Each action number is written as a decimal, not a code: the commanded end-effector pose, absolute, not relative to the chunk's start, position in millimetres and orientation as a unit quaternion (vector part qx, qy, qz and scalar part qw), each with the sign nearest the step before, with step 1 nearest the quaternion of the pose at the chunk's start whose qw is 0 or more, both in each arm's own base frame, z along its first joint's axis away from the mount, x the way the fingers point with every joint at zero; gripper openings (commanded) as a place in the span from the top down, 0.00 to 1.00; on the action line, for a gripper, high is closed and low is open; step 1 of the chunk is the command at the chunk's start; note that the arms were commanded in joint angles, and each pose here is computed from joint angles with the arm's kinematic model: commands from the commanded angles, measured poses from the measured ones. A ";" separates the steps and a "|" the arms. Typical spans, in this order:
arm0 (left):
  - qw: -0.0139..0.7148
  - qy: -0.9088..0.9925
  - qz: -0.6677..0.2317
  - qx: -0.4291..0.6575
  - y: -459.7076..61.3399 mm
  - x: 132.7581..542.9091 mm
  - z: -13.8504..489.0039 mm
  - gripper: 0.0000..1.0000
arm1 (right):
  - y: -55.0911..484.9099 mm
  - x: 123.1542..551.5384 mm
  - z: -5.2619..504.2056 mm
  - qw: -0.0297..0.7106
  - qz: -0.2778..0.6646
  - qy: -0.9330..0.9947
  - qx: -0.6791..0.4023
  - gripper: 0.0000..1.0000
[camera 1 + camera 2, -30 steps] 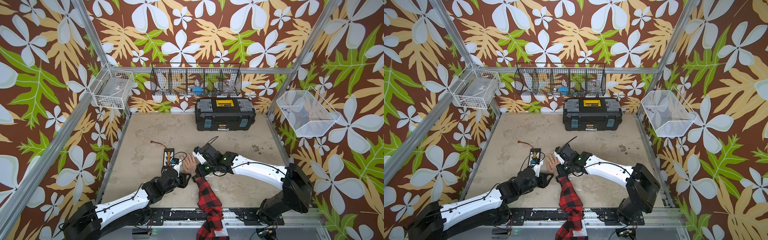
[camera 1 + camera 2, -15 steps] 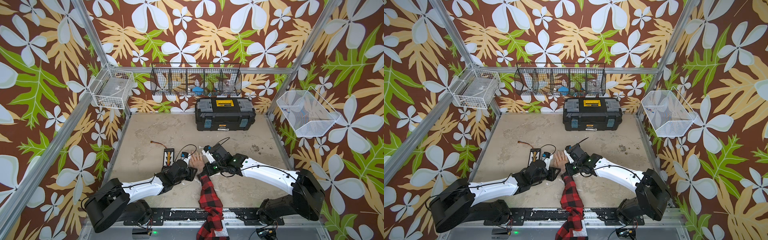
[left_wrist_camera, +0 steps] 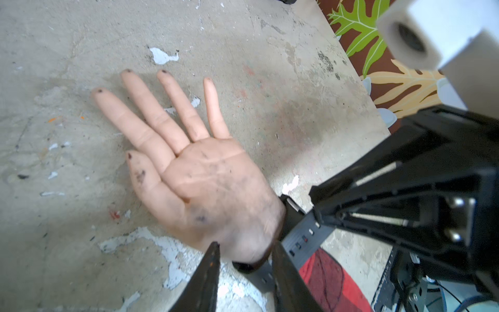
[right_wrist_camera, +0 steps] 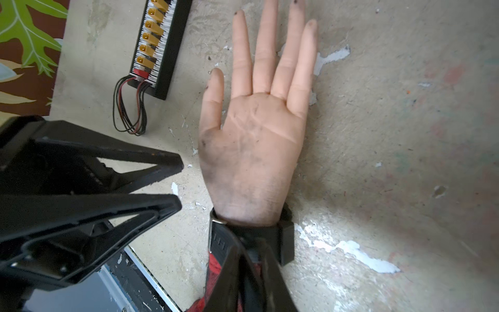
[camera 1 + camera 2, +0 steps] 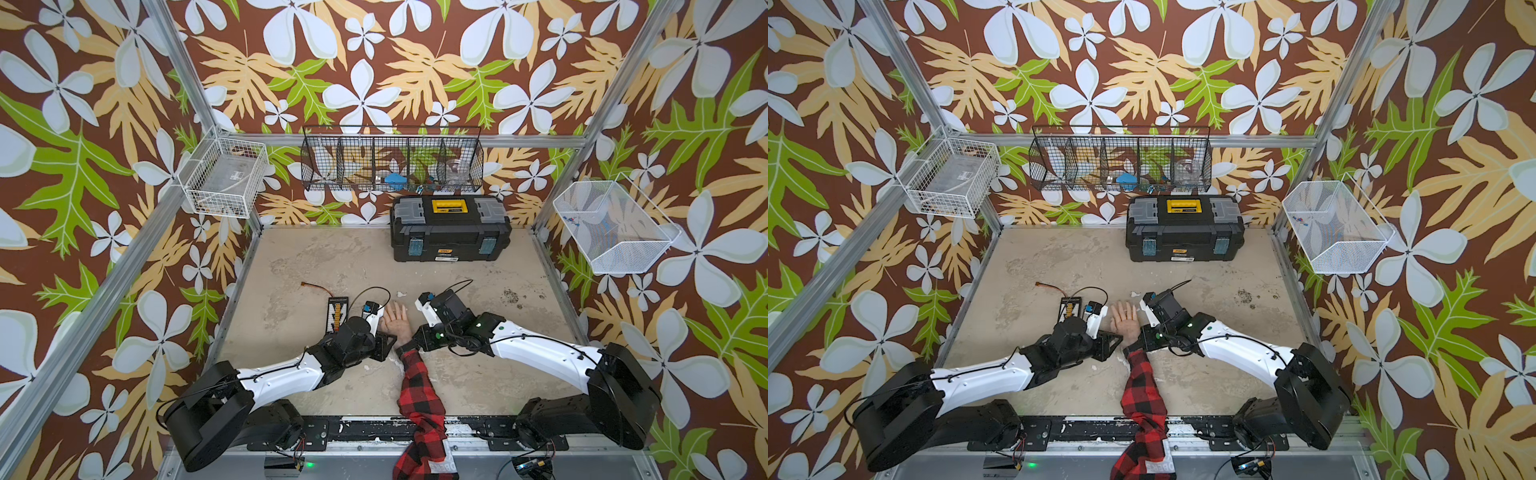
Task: Take off the watch
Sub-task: Untie the watch from the hand.
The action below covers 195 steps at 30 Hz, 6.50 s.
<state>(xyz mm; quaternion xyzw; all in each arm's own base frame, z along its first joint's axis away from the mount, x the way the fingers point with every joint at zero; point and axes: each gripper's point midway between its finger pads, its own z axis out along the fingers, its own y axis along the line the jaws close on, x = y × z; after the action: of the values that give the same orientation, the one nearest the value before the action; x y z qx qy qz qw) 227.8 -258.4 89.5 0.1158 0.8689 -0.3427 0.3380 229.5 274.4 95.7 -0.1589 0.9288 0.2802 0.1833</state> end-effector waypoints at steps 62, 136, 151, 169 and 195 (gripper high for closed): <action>0.492 0.773 -0.328 0.230 -295.4 246.9 95.9 0.53 | 266.2 224.8 79.0 0.162 0.270 0.937 -0.151 0.96; 0.567 0.754 -0.230 0.240 -284.5 244.2 63.0 0.66 | 265.8 225.8 82.8 0.160 0.282 0.934 -0.151 0.96; 0.589 0.745 -0.193 0.248 -288.0 257.3 58.2 0.75 | 261.6 218.8 75.8 0.148 0.276 0.937 -0.158 0.96; 0.606 0.722 -0.214 0.257 -297.4 255.9 69.4 0.85 | 257.1 215.7 72.1 0.145 0.270 0.939 -0.157 0.96; 0.620 0.710 -0.224 0.248 -279.4 243.8 90.5 1.00 | 266.8 248.1 127.3 0.189 0.163 0.953 -0.171 0.48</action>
<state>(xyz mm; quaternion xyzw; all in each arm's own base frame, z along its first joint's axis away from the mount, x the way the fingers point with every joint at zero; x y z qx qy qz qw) 241.6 -277.1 69.3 0.2670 0.7317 -0.2042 0.5930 247.4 273.8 132.8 -0.1832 0.9419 0.2036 0.1947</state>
